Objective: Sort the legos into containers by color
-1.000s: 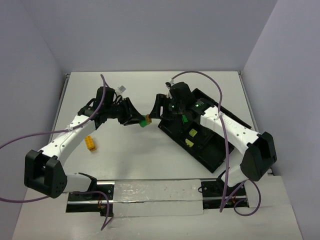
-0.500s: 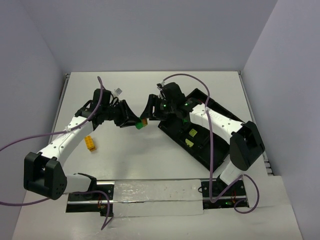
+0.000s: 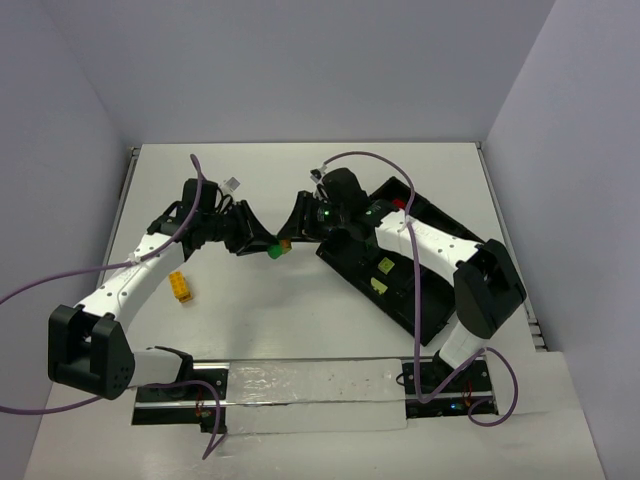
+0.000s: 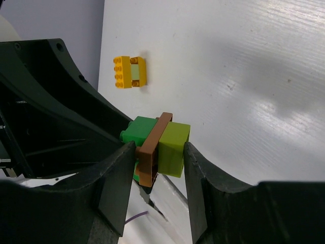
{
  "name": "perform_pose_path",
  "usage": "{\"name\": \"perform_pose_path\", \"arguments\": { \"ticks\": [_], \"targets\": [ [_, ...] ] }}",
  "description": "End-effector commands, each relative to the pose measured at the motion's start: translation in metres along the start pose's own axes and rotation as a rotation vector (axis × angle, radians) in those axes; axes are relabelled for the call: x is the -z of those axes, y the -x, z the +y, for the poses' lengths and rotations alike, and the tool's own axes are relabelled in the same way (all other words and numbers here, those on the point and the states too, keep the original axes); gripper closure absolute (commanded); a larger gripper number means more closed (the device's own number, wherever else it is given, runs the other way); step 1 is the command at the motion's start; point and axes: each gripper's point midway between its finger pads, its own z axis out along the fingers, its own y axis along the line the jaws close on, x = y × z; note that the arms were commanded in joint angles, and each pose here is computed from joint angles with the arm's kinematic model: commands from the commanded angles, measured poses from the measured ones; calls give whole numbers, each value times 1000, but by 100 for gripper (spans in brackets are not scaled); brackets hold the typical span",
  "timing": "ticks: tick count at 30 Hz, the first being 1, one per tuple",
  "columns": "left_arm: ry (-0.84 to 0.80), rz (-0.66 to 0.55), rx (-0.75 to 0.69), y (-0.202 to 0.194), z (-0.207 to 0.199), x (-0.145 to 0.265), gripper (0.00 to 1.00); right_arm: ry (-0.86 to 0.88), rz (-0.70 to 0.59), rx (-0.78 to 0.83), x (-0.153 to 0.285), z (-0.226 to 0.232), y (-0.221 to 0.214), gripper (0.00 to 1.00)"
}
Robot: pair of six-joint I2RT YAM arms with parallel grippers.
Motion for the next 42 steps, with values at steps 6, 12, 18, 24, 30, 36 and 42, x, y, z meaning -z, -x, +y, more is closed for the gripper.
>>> {"name": "perform_pose_path", "arguments": {
  "ticks": [6,12,18,24,30,36,42],
  "targets": [
    [-56,-51,-21,12,-11,6,100,68,-21,11,6,20,2,66],
    [-40,-51,-25,12,-7,5,100,-17,-42,42,7,9,9,47],
    [-24,-48,-27,12,-3,3,100,-106,-72,88,16,1,17,37],
    [10,-53,-23,13,6,0,100,-132,-76,91,16,-6,17,38],
    [87,-52,-17,12,25,-5,100,-159,-82,99,18,-12,16,38],
    [146,-67,-26,16,34,-3,100,-218,-108,140,32,-19,19,38],
    [165,-71,-37,20,35,-3,100,-312,-163,185,61,-27,25,38]
  ]
}}
